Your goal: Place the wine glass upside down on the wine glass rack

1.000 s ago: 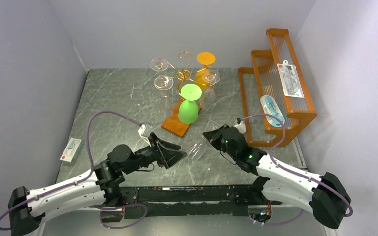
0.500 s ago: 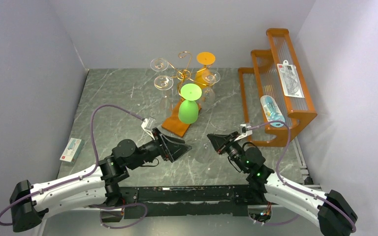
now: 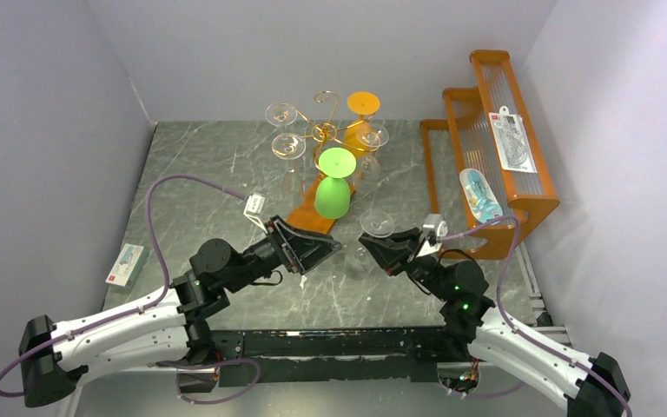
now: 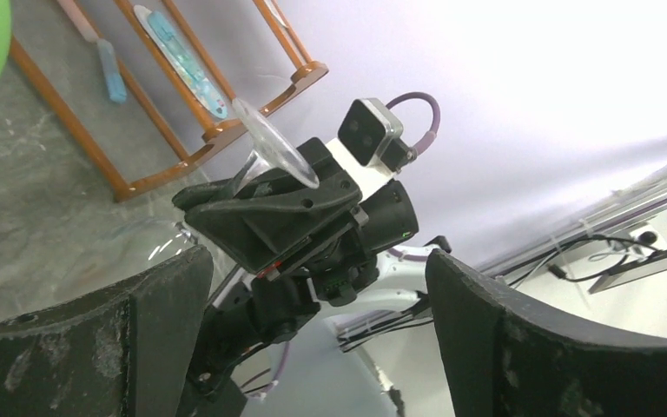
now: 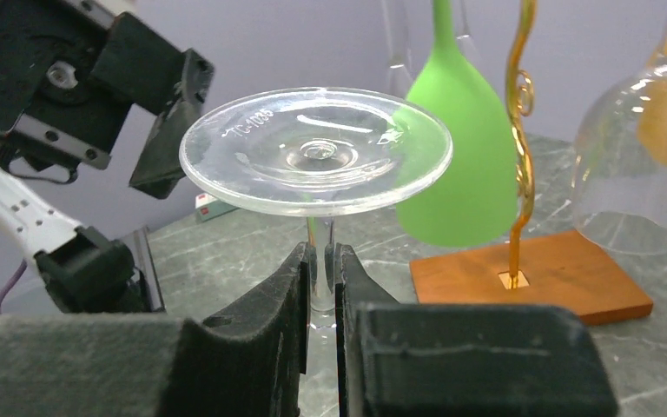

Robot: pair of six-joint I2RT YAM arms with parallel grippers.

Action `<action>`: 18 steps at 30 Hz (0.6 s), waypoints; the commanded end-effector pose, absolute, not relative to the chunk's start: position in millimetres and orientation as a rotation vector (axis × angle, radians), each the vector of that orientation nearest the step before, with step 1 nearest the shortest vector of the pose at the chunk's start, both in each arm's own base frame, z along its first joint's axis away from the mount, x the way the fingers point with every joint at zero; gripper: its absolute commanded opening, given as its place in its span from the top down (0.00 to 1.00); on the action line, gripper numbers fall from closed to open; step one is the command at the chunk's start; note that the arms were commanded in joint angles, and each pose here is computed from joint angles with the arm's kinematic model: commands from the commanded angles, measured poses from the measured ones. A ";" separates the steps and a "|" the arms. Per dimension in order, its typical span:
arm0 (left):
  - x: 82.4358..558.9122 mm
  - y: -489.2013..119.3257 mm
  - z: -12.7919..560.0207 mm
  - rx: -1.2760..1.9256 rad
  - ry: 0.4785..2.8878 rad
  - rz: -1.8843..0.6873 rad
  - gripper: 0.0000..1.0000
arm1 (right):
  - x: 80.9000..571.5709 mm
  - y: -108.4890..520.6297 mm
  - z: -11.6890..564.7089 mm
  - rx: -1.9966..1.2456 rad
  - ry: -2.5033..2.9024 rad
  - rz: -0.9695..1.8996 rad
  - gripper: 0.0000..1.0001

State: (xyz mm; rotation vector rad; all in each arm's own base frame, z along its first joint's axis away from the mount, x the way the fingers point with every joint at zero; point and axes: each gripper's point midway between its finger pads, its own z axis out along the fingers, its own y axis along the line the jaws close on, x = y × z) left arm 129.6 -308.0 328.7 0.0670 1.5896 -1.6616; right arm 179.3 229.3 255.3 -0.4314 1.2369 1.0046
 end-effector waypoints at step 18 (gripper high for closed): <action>142.4 -326.5 323.3 -0.242 1.903 -1.713 0.16 | 144.1 255.1 273.1 -0.807 1.157 1.032 1.00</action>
